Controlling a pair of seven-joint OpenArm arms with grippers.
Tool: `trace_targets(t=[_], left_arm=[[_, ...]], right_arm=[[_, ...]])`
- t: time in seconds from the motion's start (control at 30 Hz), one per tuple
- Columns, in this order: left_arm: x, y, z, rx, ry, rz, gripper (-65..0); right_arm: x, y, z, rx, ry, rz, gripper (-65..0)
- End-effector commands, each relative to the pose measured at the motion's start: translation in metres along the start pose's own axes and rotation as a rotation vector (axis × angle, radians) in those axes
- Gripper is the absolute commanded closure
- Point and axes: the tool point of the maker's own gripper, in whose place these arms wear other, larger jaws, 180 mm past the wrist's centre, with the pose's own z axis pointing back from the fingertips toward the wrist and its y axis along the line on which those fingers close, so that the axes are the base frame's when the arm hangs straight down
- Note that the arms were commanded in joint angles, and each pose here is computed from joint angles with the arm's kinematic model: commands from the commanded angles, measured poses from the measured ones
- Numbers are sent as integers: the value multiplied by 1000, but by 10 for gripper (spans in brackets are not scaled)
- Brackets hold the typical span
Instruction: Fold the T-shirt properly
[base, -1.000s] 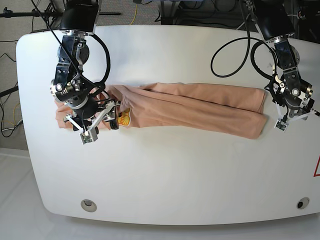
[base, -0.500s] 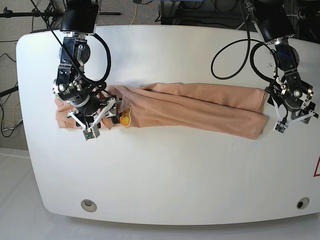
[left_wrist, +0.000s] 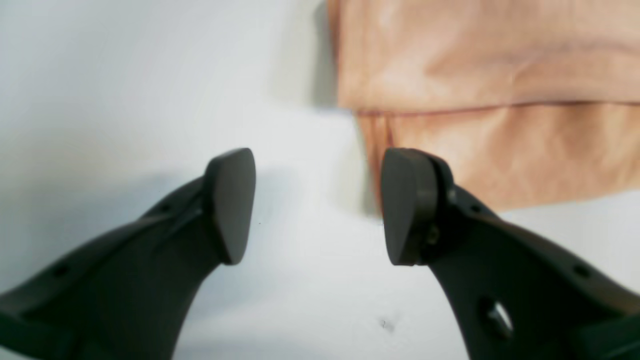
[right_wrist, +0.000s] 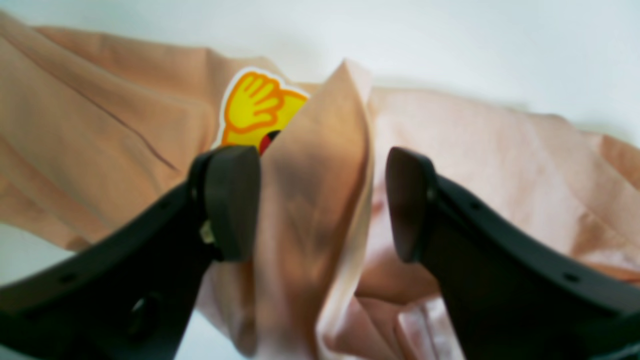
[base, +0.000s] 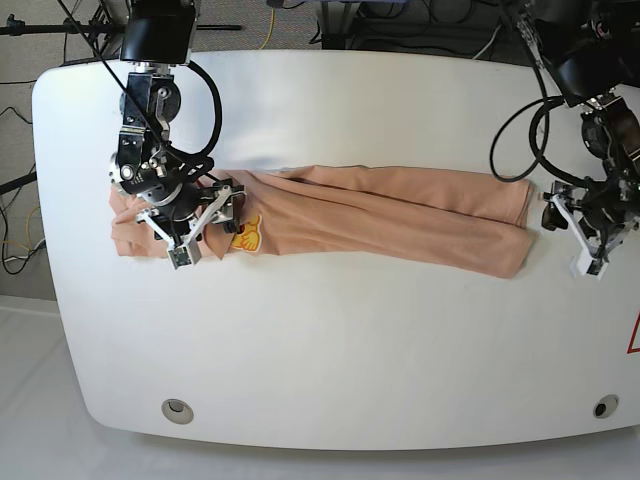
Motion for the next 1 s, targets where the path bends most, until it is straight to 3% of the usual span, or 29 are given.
trace_targets(t=[0.0, 0.3, 0.97], left_arm=[[4, 24, 12, 22, -22, 60, -385], [-29, 42, 8, -11, 45, 200, -453], [-28, 33, -13, -64, 45, 231, -423]], right_arm=[[8, -3, 0, -2, -29, -2, -381], [-4, -3, -2, 0, 1, -6, -381], [-10, 12, -9, 34, 24, 4, -383]])
